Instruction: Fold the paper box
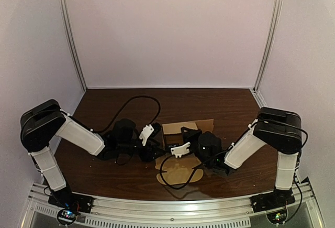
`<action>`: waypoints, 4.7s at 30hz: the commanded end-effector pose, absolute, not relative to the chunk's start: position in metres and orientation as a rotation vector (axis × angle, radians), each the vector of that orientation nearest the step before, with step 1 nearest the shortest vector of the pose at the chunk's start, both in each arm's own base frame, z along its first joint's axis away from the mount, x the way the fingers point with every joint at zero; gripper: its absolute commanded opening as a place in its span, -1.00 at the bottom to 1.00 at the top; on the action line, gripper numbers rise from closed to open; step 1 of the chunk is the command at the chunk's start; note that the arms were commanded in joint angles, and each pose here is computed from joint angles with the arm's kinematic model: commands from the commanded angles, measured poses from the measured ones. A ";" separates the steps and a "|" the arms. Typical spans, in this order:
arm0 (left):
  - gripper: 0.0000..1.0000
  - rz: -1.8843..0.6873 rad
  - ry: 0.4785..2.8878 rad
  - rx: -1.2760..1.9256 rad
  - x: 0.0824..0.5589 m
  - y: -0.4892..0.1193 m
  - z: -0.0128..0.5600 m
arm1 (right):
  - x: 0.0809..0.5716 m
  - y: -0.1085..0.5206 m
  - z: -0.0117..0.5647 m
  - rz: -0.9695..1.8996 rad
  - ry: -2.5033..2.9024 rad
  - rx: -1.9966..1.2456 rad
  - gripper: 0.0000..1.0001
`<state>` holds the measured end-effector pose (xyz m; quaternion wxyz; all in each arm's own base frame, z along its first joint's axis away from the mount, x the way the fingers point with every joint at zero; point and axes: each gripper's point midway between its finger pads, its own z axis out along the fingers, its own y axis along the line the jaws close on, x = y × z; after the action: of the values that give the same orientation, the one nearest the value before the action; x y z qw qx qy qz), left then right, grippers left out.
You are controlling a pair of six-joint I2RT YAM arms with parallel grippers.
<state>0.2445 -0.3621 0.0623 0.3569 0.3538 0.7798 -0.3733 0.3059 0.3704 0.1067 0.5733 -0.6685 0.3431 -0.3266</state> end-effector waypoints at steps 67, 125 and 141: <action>0.24 -0.796 1.809 0.928 0.280 -0.411 0.087 | 0.265 0.357 0.099 -0.263 1.561 -1.916 -0.15; 0.55 -0.913 1.755 0.759 0.296 -0.476 0.076 | 0.340 0.283 0.144 -0.162 1.819 -1.775 0.04; 0.58 -0.935 1.823 0.691 0.299 -0.474 0.079 | 0.379 0.252 0.138 -0.108 1.932 -1.705 0.04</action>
<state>0.2948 -0.4703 0.0670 0.4750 0.3056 0.7376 -0.3700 0.3714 0.2577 0.1399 0.2871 -0.6510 0.6998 -0.0638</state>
